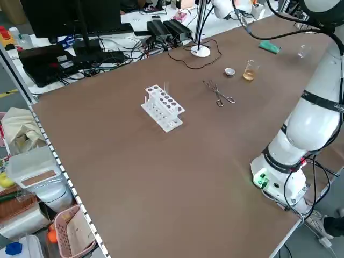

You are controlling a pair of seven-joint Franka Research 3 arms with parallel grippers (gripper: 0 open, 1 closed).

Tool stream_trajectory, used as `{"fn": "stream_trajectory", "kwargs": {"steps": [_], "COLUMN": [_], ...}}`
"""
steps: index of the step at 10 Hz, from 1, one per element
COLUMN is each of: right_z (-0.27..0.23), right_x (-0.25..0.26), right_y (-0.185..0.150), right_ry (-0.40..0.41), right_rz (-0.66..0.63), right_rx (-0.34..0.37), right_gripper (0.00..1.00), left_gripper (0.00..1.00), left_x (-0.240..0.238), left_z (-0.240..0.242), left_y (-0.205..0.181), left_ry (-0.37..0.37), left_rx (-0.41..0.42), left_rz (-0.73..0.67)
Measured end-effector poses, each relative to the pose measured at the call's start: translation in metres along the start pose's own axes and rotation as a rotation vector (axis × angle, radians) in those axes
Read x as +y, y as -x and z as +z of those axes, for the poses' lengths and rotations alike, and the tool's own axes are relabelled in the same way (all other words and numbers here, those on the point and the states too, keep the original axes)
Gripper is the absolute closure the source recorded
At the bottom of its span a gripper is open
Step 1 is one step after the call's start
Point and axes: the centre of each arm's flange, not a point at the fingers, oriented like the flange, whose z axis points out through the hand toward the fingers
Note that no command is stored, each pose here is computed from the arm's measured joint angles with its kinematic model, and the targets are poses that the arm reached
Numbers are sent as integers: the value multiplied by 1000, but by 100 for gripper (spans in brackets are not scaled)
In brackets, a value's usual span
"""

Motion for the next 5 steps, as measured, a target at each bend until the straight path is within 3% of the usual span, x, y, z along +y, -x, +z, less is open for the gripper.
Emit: {"fn": "stream_trajectory", "kwargs": {"steps": [2, 5], "right_z": [8, 9], "right_x": [-11, -28], "right_y": [-34, -91], "right_ry": [33, 125], "right_rz": [66, 192], "right_rx": [-24, -126], "right_gripper": [0, 0], "left_gripper": [0, 0], "left_x": [-1, -1], "left_z": [0, 0], "left_y": [0, 0], "left_ry": [0, 0], "left_rx": [0, 1], "left_rz": [-2, -2]}}
